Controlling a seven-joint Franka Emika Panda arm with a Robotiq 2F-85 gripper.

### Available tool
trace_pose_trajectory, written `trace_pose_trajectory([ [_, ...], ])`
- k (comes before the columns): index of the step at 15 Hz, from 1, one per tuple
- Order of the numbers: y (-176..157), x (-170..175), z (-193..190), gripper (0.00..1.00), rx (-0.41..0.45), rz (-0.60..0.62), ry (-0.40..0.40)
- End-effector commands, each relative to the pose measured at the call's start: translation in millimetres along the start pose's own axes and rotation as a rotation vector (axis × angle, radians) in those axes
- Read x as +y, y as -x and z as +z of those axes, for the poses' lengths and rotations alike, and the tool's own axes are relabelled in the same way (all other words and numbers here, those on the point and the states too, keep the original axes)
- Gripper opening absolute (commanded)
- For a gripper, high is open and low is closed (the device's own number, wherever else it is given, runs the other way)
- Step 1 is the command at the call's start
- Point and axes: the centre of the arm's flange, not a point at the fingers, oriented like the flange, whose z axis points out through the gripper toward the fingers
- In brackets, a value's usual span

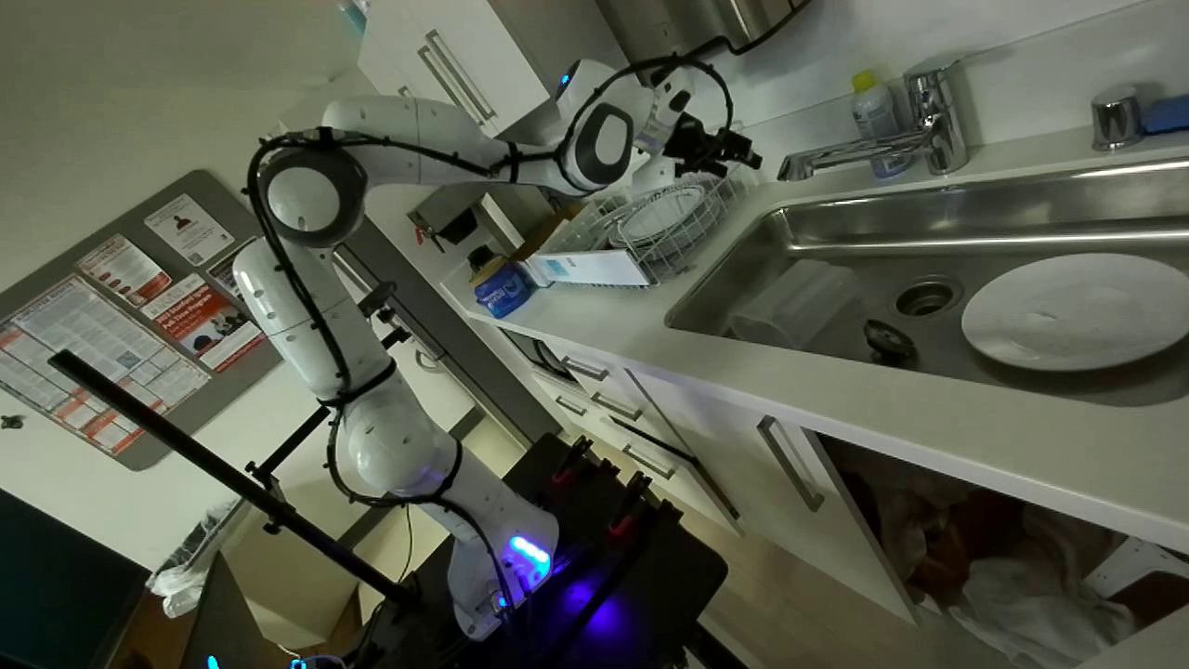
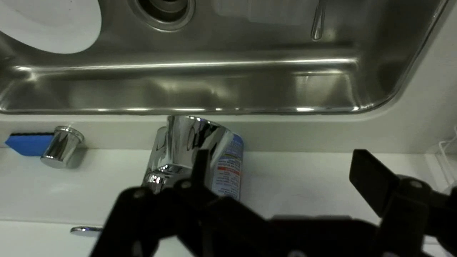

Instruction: Push the faucet to the right

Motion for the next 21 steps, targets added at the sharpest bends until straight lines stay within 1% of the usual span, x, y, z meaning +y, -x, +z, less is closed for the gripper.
trace_pose_trajectory([
  [1, -30.0, -10.5, 28.2, 0.74, 0.056, 0.031, 0.015],
  [3, -35.8, -15.2, 38.4, 0.59, 0.07, 0.025, -0.001],
  [4, -38.2, -16.3, 41.8, 0.49, 0.067, 0.027, -0.019],
  [6, -42.4, -17.5, 48.3, 0.34, 0.065, 0.045, -0.03],
  [8, -45.0, -16.7, 51.9, 0.2, 0.06, 0.065, -0.036],
  [9, -45.6, -15.0, 53.8, 0.12, 0.056, 0.074, -0.04],
  [11, -43.8, -8.9, 57.1, 0.01, 0.053, 0.086, -0.022],
  [14, -40.7, 6.4, 60.0, 0.0, 0.031, 0.109, -0.01],
  [21, -30.2, 38.6, 65.3, 0.0, 0.01, 0.151, 0.03],
])
